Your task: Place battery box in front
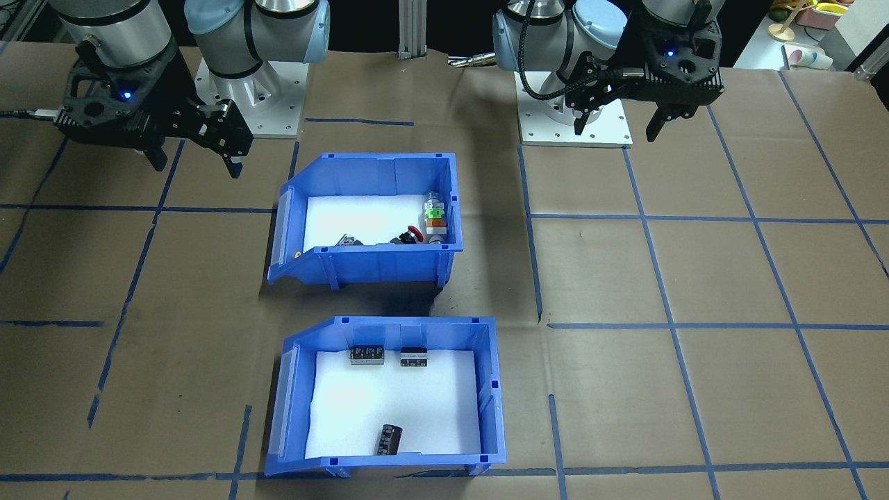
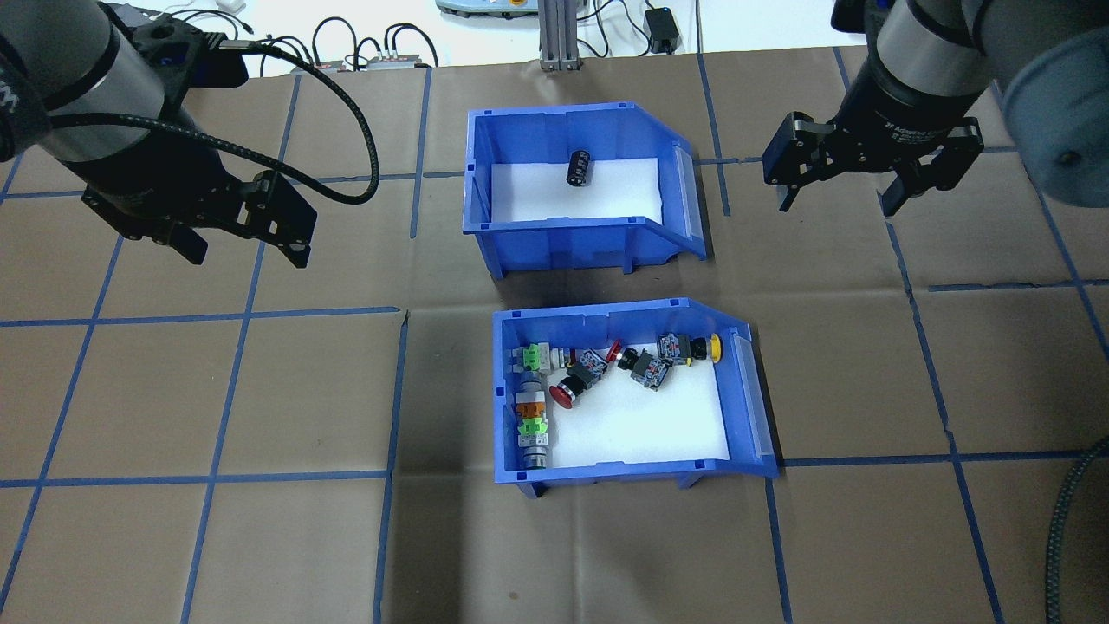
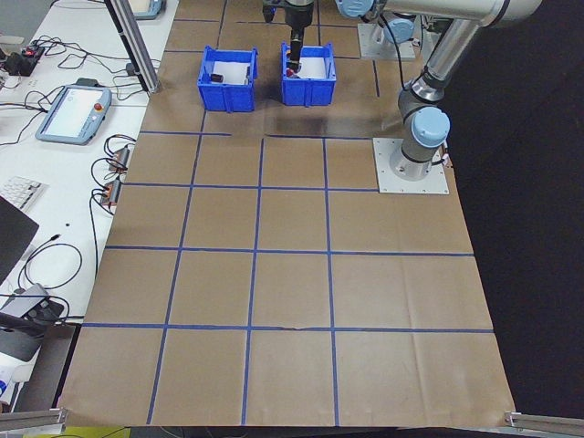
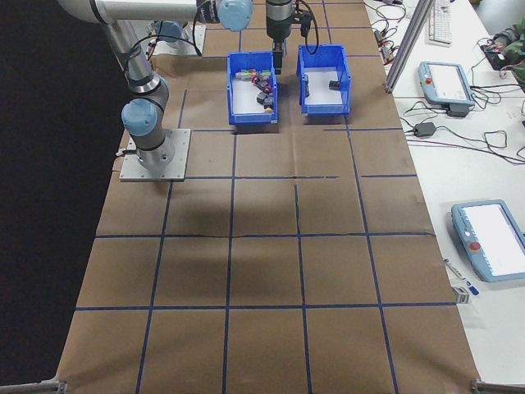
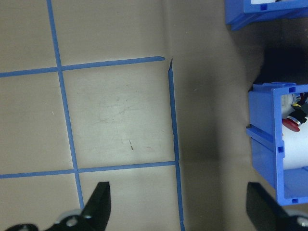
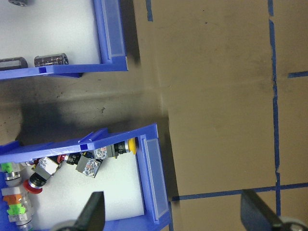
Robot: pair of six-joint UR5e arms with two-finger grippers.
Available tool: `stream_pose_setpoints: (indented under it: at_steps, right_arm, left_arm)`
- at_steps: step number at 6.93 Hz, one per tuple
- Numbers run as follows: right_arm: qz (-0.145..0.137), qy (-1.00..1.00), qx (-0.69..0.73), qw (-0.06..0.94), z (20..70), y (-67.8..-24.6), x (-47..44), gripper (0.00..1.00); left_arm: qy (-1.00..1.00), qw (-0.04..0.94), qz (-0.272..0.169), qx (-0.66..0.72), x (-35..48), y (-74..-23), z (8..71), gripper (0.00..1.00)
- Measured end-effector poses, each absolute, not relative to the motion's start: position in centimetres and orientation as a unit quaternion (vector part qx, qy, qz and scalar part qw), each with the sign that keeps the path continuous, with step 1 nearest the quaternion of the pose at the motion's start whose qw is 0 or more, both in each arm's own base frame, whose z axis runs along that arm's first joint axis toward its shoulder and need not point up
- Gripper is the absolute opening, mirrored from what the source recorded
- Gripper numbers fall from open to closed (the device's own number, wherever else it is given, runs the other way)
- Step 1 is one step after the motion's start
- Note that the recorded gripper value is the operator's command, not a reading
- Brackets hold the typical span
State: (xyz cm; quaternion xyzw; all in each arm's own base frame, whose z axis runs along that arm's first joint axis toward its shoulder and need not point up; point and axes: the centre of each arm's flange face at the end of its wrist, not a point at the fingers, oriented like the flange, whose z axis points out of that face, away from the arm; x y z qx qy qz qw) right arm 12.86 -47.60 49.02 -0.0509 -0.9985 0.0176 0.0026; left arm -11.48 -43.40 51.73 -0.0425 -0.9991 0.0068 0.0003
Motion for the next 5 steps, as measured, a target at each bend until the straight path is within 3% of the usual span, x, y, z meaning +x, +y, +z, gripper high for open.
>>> stream_pose_setpoints:
  at_steps: [5]
  right_arm:
    - [0.018, -0.999, -0.051, 0.008, 48.81, -47.73, 13.31, 1.00]
  left_arm:
    - [-0.999, 0.000, 0.006, -0.043, -11.47, -43.49, 51.59, 1.00]
